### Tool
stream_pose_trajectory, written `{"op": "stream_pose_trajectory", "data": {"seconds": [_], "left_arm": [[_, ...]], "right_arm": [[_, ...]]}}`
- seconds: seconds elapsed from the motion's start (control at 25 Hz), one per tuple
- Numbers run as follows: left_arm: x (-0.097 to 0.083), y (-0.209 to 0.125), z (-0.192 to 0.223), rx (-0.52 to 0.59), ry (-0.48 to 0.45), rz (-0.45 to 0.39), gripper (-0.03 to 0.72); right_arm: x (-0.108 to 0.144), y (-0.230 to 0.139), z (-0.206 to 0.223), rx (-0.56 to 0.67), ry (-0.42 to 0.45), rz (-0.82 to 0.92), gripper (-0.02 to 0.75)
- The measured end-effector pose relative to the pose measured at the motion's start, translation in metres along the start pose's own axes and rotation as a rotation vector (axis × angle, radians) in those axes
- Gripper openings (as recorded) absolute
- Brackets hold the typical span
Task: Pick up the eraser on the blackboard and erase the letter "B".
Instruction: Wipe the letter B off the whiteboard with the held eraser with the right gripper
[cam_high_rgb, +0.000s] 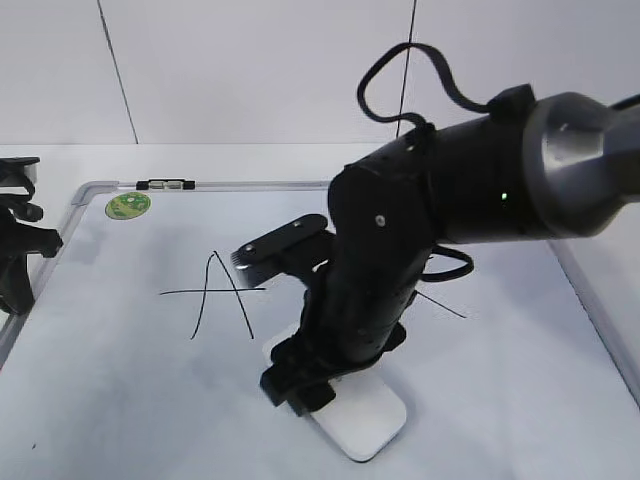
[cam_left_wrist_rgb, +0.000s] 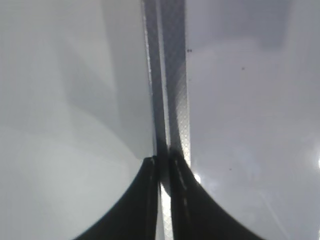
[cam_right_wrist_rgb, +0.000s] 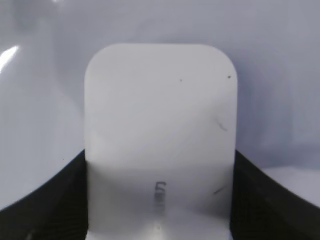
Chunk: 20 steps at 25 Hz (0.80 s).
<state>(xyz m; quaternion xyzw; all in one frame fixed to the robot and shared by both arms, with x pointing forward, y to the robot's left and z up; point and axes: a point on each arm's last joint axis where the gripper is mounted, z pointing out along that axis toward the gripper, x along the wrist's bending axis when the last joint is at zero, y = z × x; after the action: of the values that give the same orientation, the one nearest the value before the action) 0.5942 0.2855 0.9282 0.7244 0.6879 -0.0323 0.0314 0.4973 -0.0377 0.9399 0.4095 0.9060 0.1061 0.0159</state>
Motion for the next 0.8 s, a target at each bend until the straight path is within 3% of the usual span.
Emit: {"op": "stream_pose_trajectory", "data": {"seconds": [0.28,0.8], "left_arm": [[0.0,0.0,0.0,0.0,0.0,0.0,0.017],[0.0,-0.001,0.0,0.008,-0.001,0.0,0.017]], "right_arm": [[-0.052,0.0,-0.003,-0.007,-0.083,0.142,0.551],[-0.056,-0.007,-0.029,-0.036,-0.104,0.149,0.551]]}}
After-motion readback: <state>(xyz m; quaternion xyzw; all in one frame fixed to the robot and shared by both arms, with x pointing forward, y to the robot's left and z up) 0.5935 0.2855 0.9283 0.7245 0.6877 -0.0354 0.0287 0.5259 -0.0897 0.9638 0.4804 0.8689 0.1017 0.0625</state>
